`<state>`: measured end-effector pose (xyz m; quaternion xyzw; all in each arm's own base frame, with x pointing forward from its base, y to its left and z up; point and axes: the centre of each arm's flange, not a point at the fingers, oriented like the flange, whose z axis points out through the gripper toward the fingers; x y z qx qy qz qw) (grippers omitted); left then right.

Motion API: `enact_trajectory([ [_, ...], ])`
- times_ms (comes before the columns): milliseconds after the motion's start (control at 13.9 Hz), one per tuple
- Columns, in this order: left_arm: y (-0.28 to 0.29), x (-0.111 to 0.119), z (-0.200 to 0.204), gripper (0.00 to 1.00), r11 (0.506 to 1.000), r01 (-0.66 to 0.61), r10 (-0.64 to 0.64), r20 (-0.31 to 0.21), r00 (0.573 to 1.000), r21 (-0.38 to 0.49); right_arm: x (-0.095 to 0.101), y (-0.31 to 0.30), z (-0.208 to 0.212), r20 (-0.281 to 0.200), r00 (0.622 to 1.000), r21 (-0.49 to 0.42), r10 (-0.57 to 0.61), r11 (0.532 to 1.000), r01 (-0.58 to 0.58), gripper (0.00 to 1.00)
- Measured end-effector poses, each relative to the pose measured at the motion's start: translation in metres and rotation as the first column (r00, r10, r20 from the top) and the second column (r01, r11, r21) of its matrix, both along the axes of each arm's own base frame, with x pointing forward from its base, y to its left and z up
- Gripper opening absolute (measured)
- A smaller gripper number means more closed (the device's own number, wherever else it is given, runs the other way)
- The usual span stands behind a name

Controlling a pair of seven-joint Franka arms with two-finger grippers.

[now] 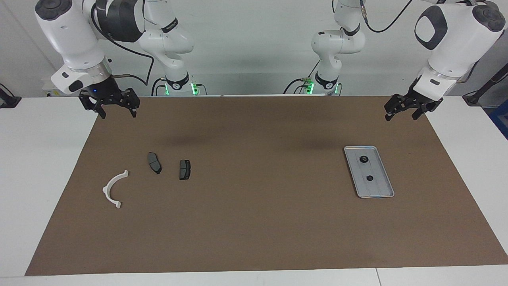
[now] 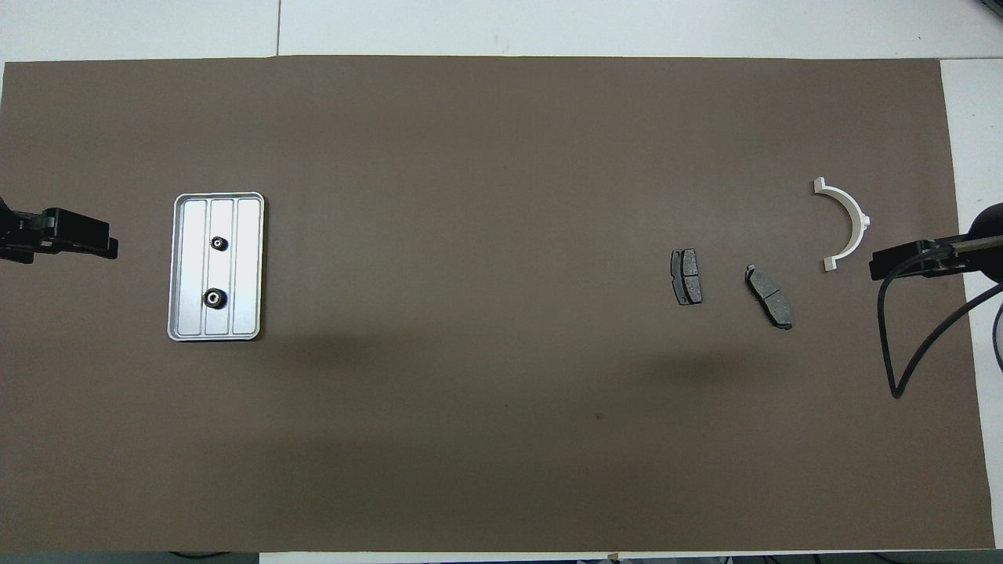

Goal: Place bearing gear from tray to pile

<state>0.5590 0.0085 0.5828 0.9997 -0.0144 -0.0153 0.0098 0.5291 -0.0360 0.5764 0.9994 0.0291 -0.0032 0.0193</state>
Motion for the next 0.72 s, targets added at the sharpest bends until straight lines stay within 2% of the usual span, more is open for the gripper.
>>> enact_trajectory([
  [718,0.0025,-0.0001,-0.0005,1.00,1.000,-0.002,0.002,-0.001,1.000,0.000,0.0003,0.0031,0.0004,0.001,1.000,0.002,0.005,1.000,-0.005,1.00],
])
